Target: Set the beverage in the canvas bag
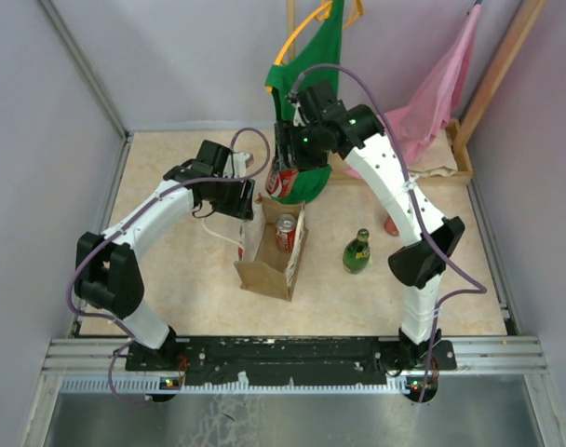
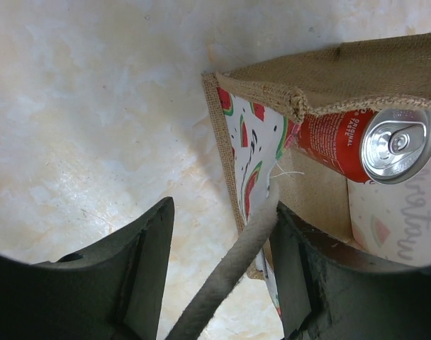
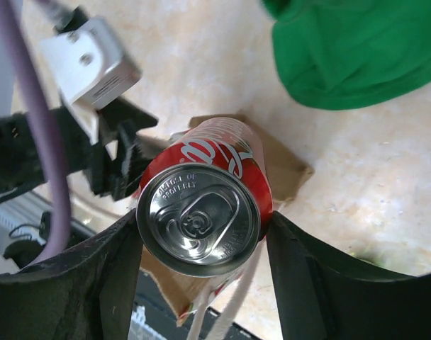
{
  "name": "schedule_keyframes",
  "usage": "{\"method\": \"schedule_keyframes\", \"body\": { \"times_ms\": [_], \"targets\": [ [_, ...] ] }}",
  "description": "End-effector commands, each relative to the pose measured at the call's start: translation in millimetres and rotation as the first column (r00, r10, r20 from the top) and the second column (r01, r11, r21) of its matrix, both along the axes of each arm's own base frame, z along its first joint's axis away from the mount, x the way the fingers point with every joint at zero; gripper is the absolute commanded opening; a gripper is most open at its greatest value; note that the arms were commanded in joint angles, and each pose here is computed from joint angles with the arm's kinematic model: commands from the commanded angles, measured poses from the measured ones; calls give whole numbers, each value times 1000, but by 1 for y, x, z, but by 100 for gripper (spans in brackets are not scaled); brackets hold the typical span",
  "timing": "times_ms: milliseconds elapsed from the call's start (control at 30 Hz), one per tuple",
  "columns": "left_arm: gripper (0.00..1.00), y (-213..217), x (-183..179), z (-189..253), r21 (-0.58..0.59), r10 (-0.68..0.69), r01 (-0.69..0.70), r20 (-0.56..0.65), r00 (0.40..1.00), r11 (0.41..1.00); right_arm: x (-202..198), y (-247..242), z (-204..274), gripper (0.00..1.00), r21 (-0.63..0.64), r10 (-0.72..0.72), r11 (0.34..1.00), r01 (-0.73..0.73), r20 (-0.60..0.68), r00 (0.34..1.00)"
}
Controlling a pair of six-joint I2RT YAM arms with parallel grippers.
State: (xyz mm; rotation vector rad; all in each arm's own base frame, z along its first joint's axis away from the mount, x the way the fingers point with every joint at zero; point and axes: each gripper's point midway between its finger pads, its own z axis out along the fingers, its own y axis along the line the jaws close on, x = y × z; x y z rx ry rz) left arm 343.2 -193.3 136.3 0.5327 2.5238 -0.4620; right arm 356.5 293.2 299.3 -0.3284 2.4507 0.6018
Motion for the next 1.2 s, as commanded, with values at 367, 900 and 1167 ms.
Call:
{"method": "schedule_keyframes", "body": {
  "times_ms": [367, 900, 1167],
  "targets": [
    [57, 1, 4, 6, -25, 36, -35, 14, 999, 999, -48, 62, 13, 2, 90, 192, 976, -199, 85, 978],
    [40, -1, 3, 6, -92, 71, -75, -46, 996, 993, -49, 53, 15, 0, 117, 130, 982, -146, 134, 982],
    [44, -10, 3, 14, -165, 92, -107, -95, 991, 981, -51, 53, 18, 0, 148, 121, 979, -143, 150, 981]
  ]
}}
